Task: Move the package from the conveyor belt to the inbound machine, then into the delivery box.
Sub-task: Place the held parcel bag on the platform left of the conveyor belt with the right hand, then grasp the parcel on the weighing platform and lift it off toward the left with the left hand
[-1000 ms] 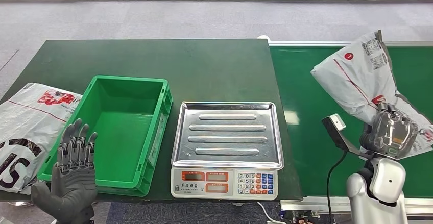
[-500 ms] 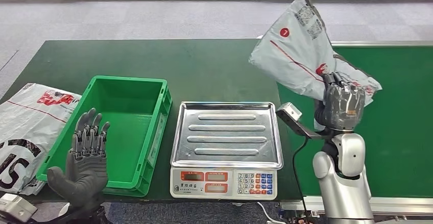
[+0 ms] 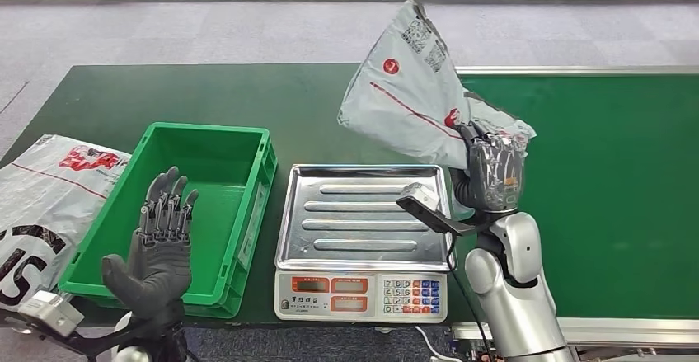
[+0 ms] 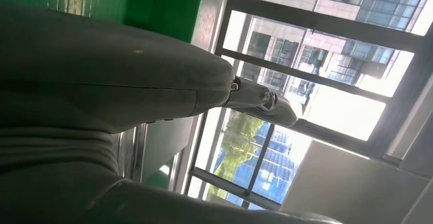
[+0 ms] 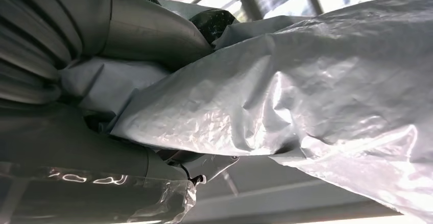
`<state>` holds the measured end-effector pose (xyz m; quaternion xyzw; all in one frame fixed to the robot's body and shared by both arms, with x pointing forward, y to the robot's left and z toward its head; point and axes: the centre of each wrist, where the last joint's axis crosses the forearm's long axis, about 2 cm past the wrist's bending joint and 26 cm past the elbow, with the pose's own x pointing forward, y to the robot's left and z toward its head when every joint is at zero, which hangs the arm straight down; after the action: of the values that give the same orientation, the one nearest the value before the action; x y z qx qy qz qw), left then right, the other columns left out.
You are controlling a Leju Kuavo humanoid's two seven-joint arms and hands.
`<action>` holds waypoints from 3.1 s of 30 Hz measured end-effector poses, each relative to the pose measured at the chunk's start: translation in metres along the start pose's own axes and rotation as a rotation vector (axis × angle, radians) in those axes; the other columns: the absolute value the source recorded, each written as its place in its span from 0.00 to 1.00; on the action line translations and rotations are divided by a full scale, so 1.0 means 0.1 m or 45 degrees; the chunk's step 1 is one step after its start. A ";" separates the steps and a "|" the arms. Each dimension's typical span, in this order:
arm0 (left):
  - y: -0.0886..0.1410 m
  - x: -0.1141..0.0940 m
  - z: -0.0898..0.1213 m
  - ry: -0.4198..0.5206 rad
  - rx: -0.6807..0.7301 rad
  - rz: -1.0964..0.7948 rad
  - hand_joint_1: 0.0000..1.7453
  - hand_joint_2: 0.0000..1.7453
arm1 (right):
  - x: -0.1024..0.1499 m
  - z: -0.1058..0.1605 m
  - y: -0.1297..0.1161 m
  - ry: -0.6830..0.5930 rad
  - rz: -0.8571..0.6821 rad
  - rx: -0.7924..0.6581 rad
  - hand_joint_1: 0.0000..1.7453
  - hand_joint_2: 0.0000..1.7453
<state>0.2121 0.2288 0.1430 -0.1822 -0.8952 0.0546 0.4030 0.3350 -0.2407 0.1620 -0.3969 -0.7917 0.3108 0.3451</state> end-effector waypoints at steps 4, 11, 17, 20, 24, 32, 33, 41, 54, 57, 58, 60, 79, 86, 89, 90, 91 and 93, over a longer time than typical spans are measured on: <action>0.00 -0.04 -0.03 0.000 -0.005 0.007 0.00 0.00 | 0.10 -0.04 0.17 -0.028 -0.075 0.073 1.00 1.00; 0.02 -0.14 -0.08 -0.005 -0.008 0.027 0.00 0.00 | 0.14 -0.17 0.50 -0.071 -0.158 0.147 1.00 1.00; 0.00 -0.21 -0.11 0.005 -0.025 0.046 0.00 0.00 | 0.26 -0.31 0.67 -0.085 -0.171 0.213 1.00 1.00; -0.01 -0.24 -0.13 0.009 -0.035 0.055 0.00 0.00 | 0.32 -0.32 0.73 -0.079 -0.182 0.242 1.00 1.00; -0.02 -0.26 -0.13 0.017 -0.044 0.065 0.00 0.00 | 0.37 -0.30 0.79 -0.074 -0.213 0.281 1.00 1.00; -0.02 -0.27 -0.13 0.030 -0.040 0.066 0.00 0.00 | 0.54 -0.28 0.89 -0.096 -0.290 0.402 0.79 1.00; -0.02 -0.27 -0.13 0.032 -0.037 0.064 0.00 0.00 | 0.58 -0.27 0.91 -0.090 -0.307 0.443 0.63 1.00; -0.02 -0.21 -0.11 0.026 -0.027 0.048 0.00 0.00 | 0.79 -0.08 1.01 -0.037 -0.497 0.715 0.00 1.00; -0.03 -0.09 0.00 0.007 0.015 0.014 0.00 0.00 | 0.72 -0.03 0.81 -0.039 -0.658 0.611 0.00 1.00; -0.03 -0.05 0.04 0.007 0.048 -0.021 0.00 0.00 | 0.73 0.02 0.74 -0.046 -0.707 0.572 0.00 1.00; -0.03 -0.03 0.05 0.011 0.063 -0.048 0.00 0.00 | 0.73 0.06 0.72 -0.047 -0.724 0.555 0.00 1.00; -0.02 0.01 0.06 0.026 0.094 -0.150 0.00 0.00 | 0.75 0.13 0.65 -0.054 -0.769 0.504 0.00 1.00; -0.15 0.01 -0.17 0.140 0.183 -0.656 0.00 0.00 | 0.80 0.55 0.00 -0.023 -0.896 0.110 0.00 1.00; -0.18 -0.05 -0.17 0.163 0.153 -0.619 0.00 0.00 | 0.78 0.62 -0.06 -0.004 -0.864 0.092 0.00 1.00; -0.21 -0.09 -0.14 0.199 0.096 -0.610 0.00 0.00 | 0.76 0.66 -0.08 0.010 -0.849 0.082 0.00 1.00; -0.22 -0.12 -0.13 0.214 0.061 -0.625 0.00 0.00 | 0.75 0.67 -0.09 0.012 -0.846 0.076 0.00 1.00; -0.23 -0.14 -0.13 0.226 0.020 -0.656 0.00 0.25 | 0.74 0.68 -0.10 0.013 -0.844 0.070 0.00 1.00; -0.25 -0.19 -0.16 0.250 -0.077 -0.746 0.00 0.75 | 0.73 0.68 -0.12 0.011 -0.843 0.058 0.00 1.00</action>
<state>0.2287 0.1976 0.1466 0.0675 -0.8676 -0.1084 0.4806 0.2435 -0.2000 0.1540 -0.1117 -0.8691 0.1977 0.4395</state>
